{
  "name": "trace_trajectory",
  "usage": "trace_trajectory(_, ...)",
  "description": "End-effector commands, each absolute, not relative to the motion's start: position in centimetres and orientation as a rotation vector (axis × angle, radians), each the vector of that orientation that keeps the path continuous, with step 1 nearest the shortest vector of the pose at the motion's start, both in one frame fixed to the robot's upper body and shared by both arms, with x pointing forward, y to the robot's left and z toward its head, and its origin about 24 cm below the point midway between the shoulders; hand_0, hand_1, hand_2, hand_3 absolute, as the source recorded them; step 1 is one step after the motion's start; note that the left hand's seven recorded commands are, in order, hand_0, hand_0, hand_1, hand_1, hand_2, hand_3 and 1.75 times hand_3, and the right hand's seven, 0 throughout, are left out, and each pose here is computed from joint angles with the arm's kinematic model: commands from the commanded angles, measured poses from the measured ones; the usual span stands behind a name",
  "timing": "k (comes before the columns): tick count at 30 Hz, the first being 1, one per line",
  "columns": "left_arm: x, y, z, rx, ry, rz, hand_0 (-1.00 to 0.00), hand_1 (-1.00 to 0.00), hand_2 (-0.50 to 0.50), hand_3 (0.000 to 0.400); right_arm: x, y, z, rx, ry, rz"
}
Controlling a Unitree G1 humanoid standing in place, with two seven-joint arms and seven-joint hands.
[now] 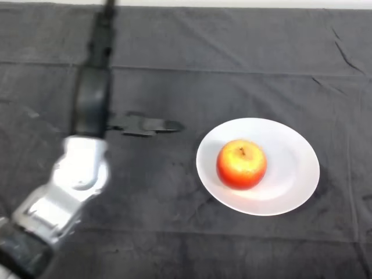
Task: Move the apple to the plate
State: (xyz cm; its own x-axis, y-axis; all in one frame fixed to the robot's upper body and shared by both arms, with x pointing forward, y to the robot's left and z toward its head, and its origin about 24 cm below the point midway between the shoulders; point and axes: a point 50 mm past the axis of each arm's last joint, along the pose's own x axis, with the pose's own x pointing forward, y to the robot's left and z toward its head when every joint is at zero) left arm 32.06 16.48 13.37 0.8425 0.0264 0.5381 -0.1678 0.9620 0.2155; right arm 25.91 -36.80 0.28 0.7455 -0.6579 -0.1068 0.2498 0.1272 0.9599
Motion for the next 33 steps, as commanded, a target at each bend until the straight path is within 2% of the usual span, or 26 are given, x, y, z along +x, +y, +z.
trace_trajectory(1,31.1,19.2,13.8,0.264,-0.587,0.184,0.0,0.0,0.0,0.0,25.6,-37.2,0.6,1.276,-0.426,-0.695)
trace_trajectory(15,28.1,26.0,13.9,0.219,-0.626,0.539,0.0,0.0,0.0,0.0,25.6,-37.2,0.6,1.274,-0.424,-0.695)
trace_trajectory(33,24.9,31.1,14.8,0.247,-0.668,0.808,0.0,0.0,0.0,0.0,25.6,-37.2,0.6,1.274,-0.424,-0.695)
